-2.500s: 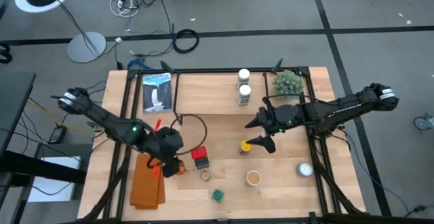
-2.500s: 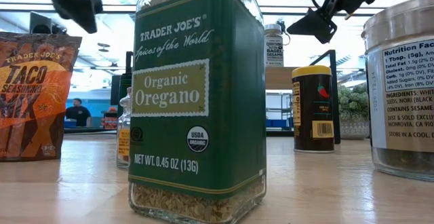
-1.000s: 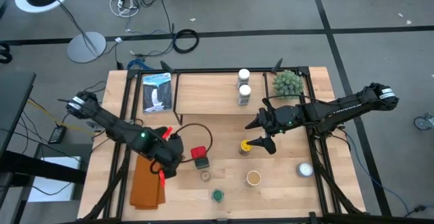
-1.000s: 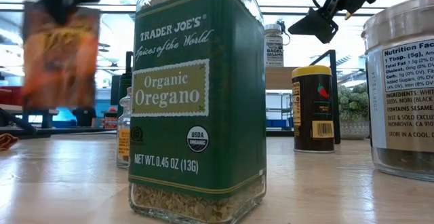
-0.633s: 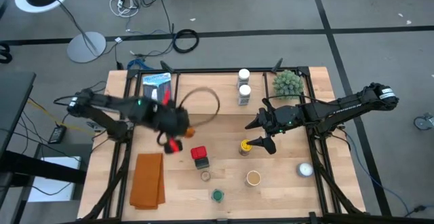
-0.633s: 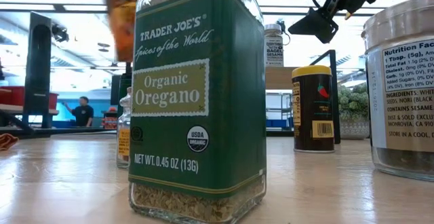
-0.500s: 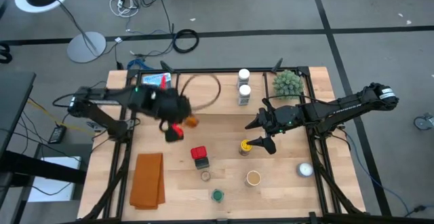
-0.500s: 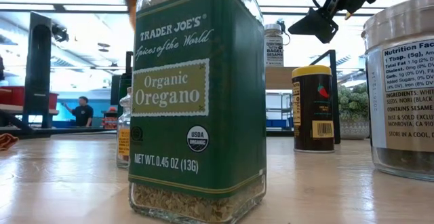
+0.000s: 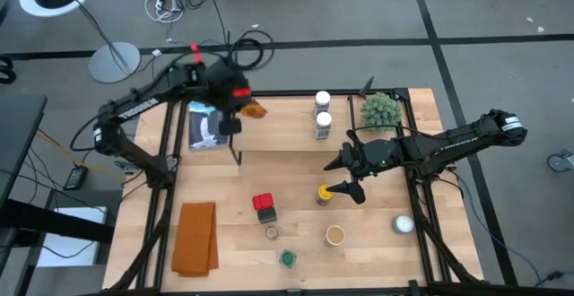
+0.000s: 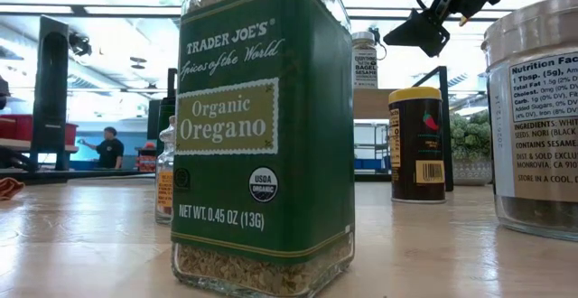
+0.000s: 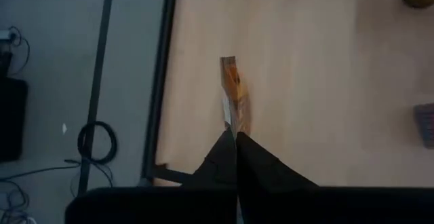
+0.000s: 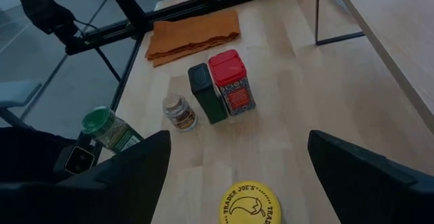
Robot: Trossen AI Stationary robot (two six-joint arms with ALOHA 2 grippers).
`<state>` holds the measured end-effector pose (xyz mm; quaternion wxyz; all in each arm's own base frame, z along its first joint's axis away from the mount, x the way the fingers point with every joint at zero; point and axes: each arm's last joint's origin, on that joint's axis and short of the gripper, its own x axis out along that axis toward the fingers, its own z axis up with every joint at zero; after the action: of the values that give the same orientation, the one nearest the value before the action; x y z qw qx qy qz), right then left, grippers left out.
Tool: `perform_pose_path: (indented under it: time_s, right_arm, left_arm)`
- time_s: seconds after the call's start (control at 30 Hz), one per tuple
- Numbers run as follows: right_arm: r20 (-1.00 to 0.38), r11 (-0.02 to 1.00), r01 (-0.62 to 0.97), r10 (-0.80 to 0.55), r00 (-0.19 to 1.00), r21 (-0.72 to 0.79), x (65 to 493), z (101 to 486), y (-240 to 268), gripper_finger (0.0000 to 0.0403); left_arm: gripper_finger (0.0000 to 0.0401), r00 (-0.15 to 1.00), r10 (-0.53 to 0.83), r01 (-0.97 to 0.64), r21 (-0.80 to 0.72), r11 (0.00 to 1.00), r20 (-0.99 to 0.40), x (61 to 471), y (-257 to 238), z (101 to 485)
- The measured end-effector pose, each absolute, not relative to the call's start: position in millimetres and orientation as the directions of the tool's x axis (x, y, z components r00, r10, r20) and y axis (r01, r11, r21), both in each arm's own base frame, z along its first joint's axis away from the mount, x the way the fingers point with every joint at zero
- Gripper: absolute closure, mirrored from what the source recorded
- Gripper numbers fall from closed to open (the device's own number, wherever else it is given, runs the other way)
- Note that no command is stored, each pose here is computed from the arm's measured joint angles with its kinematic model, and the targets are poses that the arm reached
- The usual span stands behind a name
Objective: Shelf spices
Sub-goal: Put the brown seasoning pack on the shelf
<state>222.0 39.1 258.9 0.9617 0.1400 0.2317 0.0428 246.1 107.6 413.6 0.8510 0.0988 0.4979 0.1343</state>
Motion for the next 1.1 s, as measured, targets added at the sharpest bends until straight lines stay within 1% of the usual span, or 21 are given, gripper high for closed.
perform_pose_path:
  time_s: [0.1, 0.27, 0.4, 0.73, 1.1]
  right_arm:
    - [-0.434, 0.958, -0.018, 0.147, 0.889, 0.287, 222, 259, 39, 0.0057]
    - [-0.434, 0.961, -0.025, 0.147, 0.889, 0.274, 222, 259, 39, 0.0057]
    - [-0.434, 0.962, -0.027, 0.147, 0.889, 0.271, 222, 259, 39, 0.0057]
    - [-0.434, 0.962, -0.027, 0.147, 0.889, 0.271, 222, 259, 39, 0.0057]
    - [-0.434, 0.962, -0.027, 0.147, 0.889, 0.271, 222, 259, 39, 0.0057]
  left_arm:
    - [0.0401, 0.449, 0.35, -0.152, 0.316, 0.937, -0.822, 247, 126, 409]
    - [0.0401, 0.426, 0.318, -0.159, 0.276, 0.948, -0.847, 256, 147, 395]
    - [0.0401, 0.383, 0.309, -0.166, 0.264, 0.95, -0.87, 263, 156, 384]
    - [0.0401, 0.306, 0.308, -0.196, 0.257, 0.946, -0.901, 260, 156, 378]
    - [0.0401, 0.314, 0.326, -0.211, 0.269, 0.94, -0.892, 259, 156, 384]
